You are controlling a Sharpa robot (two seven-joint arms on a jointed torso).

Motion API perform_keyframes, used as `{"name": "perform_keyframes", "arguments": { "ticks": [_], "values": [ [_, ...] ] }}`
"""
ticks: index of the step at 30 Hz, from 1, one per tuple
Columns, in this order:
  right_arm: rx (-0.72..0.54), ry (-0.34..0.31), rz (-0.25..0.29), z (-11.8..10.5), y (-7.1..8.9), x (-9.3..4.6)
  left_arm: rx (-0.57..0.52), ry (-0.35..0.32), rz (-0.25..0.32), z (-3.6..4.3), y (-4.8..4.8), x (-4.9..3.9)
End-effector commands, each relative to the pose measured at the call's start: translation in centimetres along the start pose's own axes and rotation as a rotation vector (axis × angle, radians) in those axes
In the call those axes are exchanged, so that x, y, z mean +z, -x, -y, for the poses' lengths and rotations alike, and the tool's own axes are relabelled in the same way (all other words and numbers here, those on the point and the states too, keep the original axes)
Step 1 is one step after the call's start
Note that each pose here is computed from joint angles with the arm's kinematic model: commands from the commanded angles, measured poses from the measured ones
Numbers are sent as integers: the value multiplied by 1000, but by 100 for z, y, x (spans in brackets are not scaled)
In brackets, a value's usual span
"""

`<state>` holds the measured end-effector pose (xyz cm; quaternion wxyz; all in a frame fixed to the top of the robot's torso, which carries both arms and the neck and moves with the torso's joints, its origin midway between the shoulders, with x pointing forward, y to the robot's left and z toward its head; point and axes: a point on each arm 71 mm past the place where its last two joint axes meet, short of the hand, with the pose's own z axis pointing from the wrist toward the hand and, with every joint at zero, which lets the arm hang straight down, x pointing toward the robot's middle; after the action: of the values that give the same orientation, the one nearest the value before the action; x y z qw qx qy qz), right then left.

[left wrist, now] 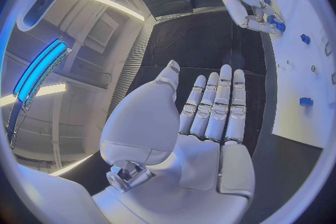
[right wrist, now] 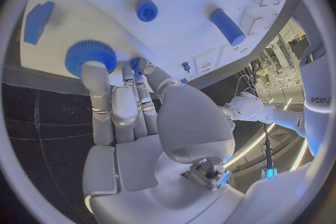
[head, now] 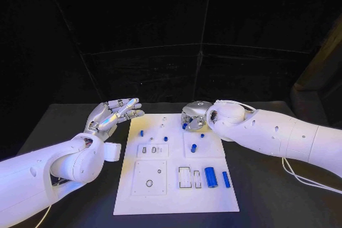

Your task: Assemble the parts on the task board

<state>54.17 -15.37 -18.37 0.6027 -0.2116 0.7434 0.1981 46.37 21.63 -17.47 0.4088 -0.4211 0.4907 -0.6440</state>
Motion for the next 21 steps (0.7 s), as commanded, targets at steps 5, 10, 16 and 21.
{"name": "perform_keyframes", "arguments": {
  "ticks": [5, 10, 16, 21],
  "values": [
    [90, 21, 162, -47, 131, -45, 0, -6, -14, 14, -3, 0],
    [114, 11, 196, -73, 161, -31, 0, -6, -13, 14, 1, 1],
    [124, -9, 216, -121, 180, 86, -2, -4, -17, 8, -11, 8],
    [121, -17, 216, -178, 188, 216, -4, -3, -20, 4, -20, 15]
  ]
}}
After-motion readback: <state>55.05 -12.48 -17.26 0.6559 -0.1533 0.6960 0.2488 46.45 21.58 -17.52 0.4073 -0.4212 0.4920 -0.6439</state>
